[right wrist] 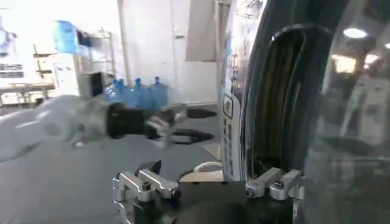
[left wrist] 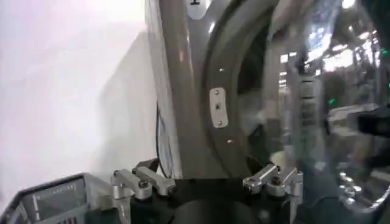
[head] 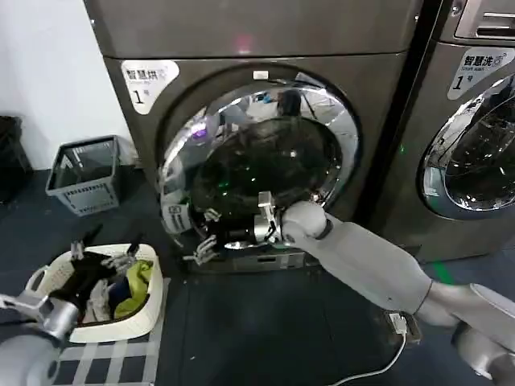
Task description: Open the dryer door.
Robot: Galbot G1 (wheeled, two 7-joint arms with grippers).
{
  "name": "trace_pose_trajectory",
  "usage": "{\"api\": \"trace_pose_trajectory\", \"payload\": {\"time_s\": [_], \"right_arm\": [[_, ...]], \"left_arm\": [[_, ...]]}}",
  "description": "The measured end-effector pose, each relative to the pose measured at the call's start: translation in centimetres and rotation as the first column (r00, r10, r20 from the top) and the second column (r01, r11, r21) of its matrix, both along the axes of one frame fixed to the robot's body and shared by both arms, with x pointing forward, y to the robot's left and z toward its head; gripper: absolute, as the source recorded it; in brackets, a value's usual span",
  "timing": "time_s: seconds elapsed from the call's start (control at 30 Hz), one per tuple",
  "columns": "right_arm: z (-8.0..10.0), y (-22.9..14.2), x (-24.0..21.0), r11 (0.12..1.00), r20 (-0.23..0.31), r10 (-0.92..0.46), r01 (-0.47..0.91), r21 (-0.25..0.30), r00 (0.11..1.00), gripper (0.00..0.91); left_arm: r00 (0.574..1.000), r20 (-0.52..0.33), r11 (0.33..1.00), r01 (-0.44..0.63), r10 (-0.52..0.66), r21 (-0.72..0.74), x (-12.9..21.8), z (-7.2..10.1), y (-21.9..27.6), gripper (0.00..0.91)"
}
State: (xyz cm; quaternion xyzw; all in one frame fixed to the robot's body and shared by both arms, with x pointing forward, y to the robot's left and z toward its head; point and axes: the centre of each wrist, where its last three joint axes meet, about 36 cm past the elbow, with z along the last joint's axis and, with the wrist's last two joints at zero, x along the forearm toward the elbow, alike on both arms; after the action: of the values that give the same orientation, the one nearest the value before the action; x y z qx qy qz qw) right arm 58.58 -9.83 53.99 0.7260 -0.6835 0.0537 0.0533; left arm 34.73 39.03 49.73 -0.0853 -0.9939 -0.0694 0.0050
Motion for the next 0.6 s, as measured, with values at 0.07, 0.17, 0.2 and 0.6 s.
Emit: {"api": "trace_pose_trajectory", "payload": {"time_s": [0.07,0.17,0.2,0.6], "right_arm": [[0.2,-0.3,-0.4,1.0,0.002,0.021,-0.021,0.002,1.0,0.907],[0.4,-0.8,-1.1,0.998,0.01,0.058,-0.058,0.001,0.998,0.907],[0.4,-1.0,-1.3,0.997,0.013,0.074,-0.074,0.002,0.997,0.907],[0.2,-4.6,-2.6,0.96,-0.043,0.278,-0.276,0.054,0.96,0.907]], "left_arm": [[1.0,0.0,1.0,0.015,-0.015,-0.005,0.7,0.0,0.6,0.907],[0.999,0.004,0.999,0.046,-0.046,-0.016,1.6,0.0,1.2,0.907],[0.998,0.01,0.998,0.059,-0.059,-0.02,1.9,0.1,1.3,0.907],[0.971,0.048,0.971,0.236,-0.234,-0.043,4.8,2.4,2.1,0.907]]}}
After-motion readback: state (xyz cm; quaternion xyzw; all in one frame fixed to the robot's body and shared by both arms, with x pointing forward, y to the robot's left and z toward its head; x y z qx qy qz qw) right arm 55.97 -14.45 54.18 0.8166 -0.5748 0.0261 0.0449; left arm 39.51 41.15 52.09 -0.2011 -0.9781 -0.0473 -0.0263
